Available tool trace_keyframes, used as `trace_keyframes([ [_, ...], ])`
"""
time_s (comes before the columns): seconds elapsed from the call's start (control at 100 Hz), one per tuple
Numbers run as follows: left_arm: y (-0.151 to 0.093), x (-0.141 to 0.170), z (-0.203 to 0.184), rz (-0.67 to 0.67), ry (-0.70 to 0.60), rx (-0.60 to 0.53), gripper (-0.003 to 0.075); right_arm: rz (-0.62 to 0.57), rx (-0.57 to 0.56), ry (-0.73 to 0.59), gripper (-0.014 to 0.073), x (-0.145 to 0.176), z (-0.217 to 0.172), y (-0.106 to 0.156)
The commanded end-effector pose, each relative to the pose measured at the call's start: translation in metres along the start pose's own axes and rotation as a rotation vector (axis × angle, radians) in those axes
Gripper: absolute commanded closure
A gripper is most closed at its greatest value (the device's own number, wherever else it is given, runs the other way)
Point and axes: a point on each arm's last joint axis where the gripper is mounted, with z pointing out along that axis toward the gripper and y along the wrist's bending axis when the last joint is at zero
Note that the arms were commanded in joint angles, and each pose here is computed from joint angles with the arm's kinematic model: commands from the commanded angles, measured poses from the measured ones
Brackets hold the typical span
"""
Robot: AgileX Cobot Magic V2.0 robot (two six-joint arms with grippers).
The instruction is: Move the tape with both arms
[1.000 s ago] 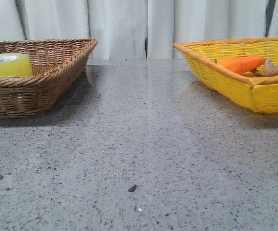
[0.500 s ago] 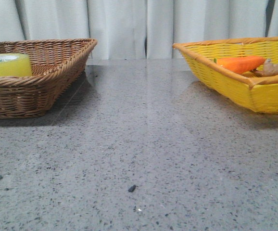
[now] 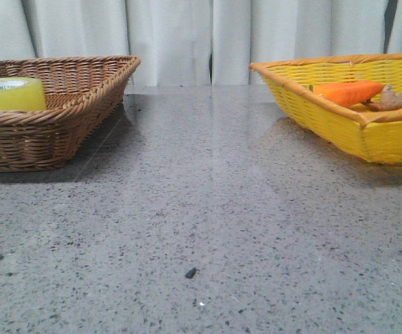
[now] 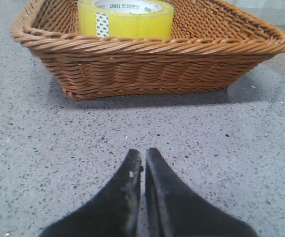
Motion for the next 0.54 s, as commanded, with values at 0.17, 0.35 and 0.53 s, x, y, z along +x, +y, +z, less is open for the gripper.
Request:
trace_keyframes([
  [0.17, -0.0003, -0.0020, -0.0014, -0.009, -0.059, 0.011, 0.0741, 0.005, 0.013, -0.027, 0.0669, 0.0041, 0.0007, -0.0005],
  [0.35, -0.0003, -0.0020, -0.0014, -0.009, -0.059, 0.011, 0.0741, 0.005, 0.013, -0.027, 0.0669, 0.0041, 0.0007, -0.0005],
  [0.53, -0.0003, -0.0020, -0.0014, -0.009, -0.059, 0.011, 0.0741, 0.005, 0.013, -0.027, 0.0669, 0.0041, 0.0007, -0.0005],
])
